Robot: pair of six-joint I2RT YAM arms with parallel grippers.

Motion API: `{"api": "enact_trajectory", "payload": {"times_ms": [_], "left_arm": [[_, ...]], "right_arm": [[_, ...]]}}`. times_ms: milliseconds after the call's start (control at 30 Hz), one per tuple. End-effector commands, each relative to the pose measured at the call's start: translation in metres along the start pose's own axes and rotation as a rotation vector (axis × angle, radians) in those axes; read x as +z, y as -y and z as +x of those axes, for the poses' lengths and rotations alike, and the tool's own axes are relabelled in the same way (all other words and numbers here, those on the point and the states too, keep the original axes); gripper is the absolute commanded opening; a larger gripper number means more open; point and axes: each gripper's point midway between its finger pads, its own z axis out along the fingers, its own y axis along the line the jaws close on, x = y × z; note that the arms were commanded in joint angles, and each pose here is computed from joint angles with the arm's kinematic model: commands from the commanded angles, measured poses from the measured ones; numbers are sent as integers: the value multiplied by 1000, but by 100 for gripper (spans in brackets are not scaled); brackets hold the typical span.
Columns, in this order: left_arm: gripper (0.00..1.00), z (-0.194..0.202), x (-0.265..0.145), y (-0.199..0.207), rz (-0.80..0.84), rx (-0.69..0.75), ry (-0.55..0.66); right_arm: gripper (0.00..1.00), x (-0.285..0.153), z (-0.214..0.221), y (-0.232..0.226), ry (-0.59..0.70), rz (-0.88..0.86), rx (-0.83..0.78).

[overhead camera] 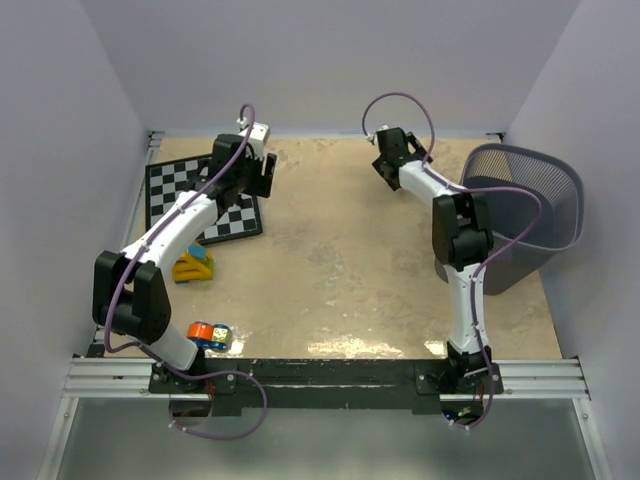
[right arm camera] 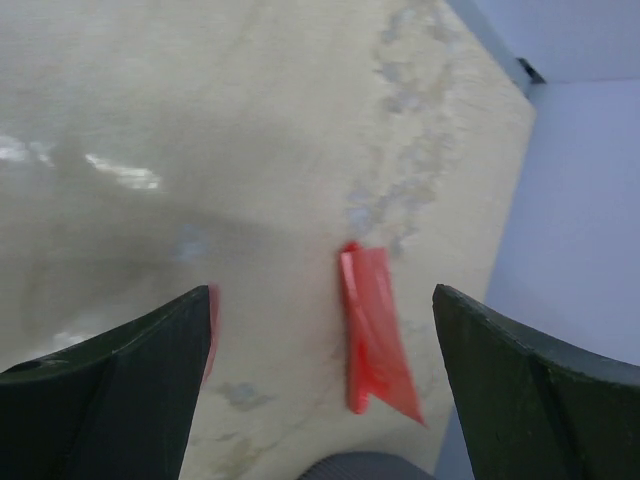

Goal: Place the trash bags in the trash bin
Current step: Pick up the trash bag from the corner of the board.

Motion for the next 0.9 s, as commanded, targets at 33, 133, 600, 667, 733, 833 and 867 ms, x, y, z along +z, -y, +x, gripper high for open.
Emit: {"api": "enact_trajectory", "payload": {"times_ms": [33, 133, 600, 667, 733, 833, 867], "left_arm": [[73, -21, -15, -6, 5, -59, 106], [72, -17, -20, -7, 1, -63, 115], [72, -16, -20, -6, 21, -81, 112], [72, -16, -19, -5, 23, -85, 109], [72, -15, -19, -5, 23, -87, 107], [72, -12, -18, 0, 51, -87, 101], [72, -12, -18, 0, 52, -88, 99]], "right_arm": [[93, 4, 7, 90, -72, 182, 37], [93, 16, 24, 85, -142, 153, -4], [67, 29, 89, 31, -322, -64, -75], [59, 28, 91, 35, -325, -61, -70], [51, 28, 89, 38, -319, -61, -63], [40, 27, 89, 43, -317, -53, -48], [39, 27, 89, 45, -314, -47, -40]]}}
